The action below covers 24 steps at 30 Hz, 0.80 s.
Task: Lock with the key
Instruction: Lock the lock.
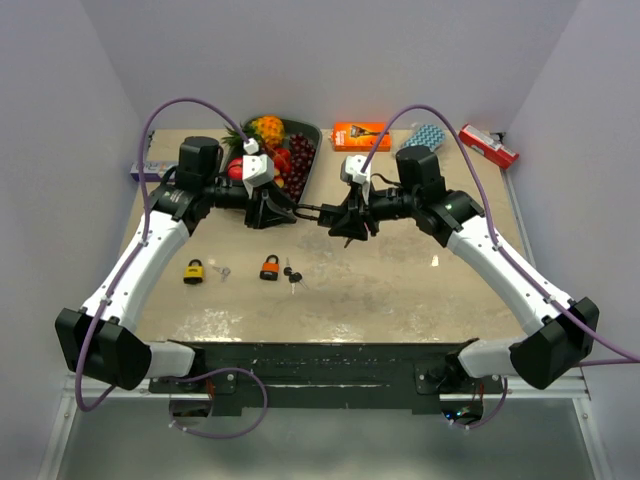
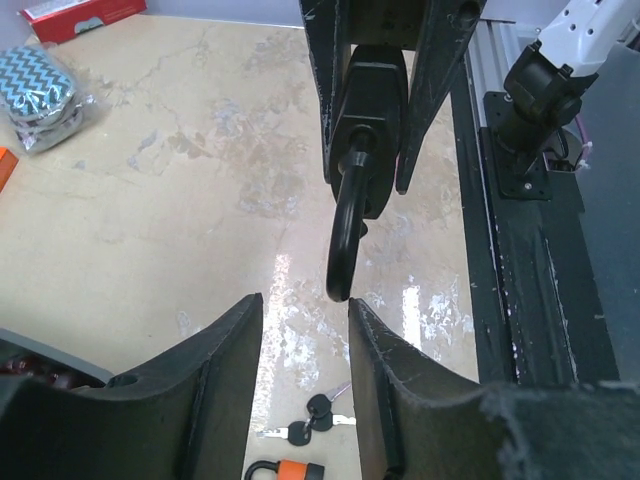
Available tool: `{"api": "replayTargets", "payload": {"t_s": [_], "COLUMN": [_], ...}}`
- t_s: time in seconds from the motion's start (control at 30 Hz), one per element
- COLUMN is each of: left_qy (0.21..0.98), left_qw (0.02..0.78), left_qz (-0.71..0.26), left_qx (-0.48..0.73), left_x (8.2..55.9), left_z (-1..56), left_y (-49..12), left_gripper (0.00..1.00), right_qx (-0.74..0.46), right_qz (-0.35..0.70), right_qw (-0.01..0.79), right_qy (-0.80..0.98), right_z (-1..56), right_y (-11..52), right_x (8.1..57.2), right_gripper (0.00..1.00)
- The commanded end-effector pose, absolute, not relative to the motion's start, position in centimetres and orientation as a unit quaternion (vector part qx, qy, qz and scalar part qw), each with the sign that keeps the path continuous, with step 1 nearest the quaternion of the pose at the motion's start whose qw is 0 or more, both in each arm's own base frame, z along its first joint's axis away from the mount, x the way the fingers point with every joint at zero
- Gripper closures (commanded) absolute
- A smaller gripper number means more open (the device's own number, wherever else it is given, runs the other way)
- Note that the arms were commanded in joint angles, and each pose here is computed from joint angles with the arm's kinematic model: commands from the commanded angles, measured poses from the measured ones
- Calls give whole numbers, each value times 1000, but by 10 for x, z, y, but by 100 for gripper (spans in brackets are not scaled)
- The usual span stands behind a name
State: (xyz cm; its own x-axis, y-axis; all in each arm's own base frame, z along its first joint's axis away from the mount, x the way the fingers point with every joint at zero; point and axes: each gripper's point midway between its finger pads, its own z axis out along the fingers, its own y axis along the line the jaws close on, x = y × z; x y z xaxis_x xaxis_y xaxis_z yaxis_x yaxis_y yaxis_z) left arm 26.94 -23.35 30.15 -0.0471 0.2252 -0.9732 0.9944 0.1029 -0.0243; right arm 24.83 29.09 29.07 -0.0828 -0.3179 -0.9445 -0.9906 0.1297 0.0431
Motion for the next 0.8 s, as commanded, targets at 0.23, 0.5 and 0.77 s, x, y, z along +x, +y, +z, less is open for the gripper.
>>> {"api": "replayTargets", "payload": {"t_s": [0.23, 0.5, 0.77], "left_qy": [543, 543, 537], "left_qw": [481, 476, 454], "left_qz": [-434, -446, -490], "left_qx": [534, 529, 515], "left_x": [260, 255, 242], "left_z": [320, 316, 322], "left_y": [-246, -248, -265], "left_gripper": [56, 87, 100], "right_qx": [-536, -537, -551], "right_qz": [405, 402, 400], "right_qw": [470, 471, 476], "right_qy": [572, 573, 557], "right_z": [334, 334, 328], "right_y": [302, 302, 310], "right_x": [253, 253, 254], "right_gripper": [100, 100, 100]}}
